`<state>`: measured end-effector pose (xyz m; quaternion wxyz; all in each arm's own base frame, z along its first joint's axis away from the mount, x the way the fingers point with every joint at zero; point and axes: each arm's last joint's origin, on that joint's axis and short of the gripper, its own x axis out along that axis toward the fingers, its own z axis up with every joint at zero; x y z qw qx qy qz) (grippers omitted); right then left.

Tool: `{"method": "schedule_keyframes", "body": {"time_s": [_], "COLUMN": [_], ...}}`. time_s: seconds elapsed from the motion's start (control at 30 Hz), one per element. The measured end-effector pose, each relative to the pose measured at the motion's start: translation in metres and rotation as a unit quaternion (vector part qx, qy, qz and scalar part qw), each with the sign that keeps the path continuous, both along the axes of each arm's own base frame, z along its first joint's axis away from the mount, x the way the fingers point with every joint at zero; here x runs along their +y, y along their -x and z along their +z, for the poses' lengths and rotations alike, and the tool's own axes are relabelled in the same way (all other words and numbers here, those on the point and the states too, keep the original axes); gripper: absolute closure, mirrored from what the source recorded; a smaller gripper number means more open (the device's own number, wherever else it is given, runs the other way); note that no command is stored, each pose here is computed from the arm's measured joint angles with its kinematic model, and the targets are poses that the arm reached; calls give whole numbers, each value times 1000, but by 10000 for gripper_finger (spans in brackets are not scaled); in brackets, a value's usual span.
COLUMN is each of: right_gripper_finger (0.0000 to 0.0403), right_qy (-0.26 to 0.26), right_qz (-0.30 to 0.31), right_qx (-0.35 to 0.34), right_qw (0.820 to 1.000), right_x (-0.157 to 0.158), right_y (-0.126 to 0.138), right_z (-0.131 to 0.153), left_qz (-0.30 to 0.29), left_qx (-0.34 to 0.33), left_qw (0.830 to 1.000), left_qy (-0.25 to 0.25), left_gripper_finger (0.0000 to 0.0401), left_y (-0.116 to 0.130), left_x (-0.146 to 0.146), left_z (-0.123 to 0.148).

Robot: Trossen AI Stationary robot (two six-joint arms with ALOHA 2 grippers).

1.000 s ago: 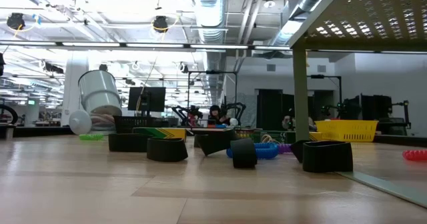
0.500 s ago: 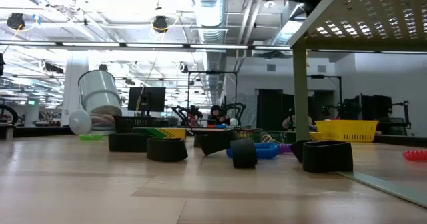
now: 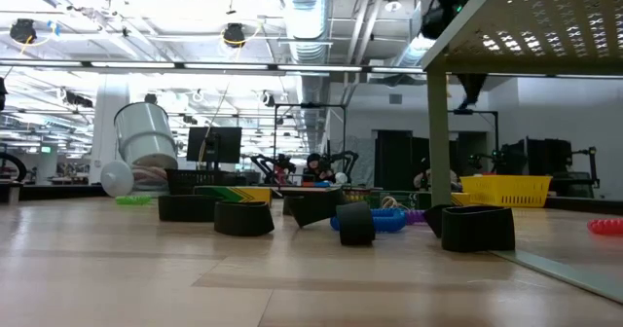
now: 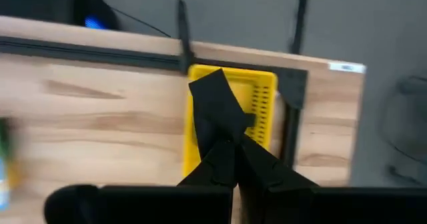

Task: Pick & Place Office Desk Supplies
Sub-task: Put the black rubber band into the yellow bin

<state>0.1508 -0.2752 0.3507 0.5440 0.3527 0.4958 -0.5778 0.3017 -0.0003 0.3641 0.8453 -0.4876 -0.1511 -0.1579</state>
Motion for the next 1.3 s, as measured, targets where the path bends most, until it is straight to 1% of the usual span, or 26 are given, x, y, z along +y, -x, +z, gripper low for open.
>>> {"method": "schedule_keyframes", "body": {"time_s": [0.07, 0.17, 0.3, 0.37, 0.43, 0.63, 1.0, 1.1, 1.3], "right_gripper_finger": [403, 403, 403, 403, 403, 403, 398, 380, 329], "right_qy": [-35, -82, -105, -112, -127, -159, -160, -159, -158], "right_qz": [-12, -31, -43, -36, -30, -40, -37, -32, -19], "right_qx": [29, 52, 45, 47, 52, 67, 74, 70, 54], "right_qw": [999, 995, 993, 992, 990, 984, 984, 984, 986], "right_x": [-15, -30, -41, -42, -42, -36, -36, -35, -31], "right_y": [0, 7, 14, 14, 15, 22, 23, 24, 25], "right_z": [-16, -35, -46, -49, -56, -72, -74, -71, -64], "left_qz": [-2, -10, -13, -12, -11, -9, -7, -7, -7], "left_qx": [-17, -51, -76, -77, -76, -77, -76, -76, -76], "left_qw": [1000, 999, 997, 997, 997, 997, 997, 997, 997], "left_qy": [-1, -6, -8, -8, -10, -11, -11, -11, -11], "left_gripper_finger": [238, 238, 238, 238, 238, 238, 238, 238, 238], "left_y": [1, 5, 7, 7, 7, 7, 7, 7, 7], "left_x": [0, -1, -1, -1, -1, 0, 1, 1, 1], "left_z": [3, 9, 13, 13, 13, 13, 13, 13, 13]}}
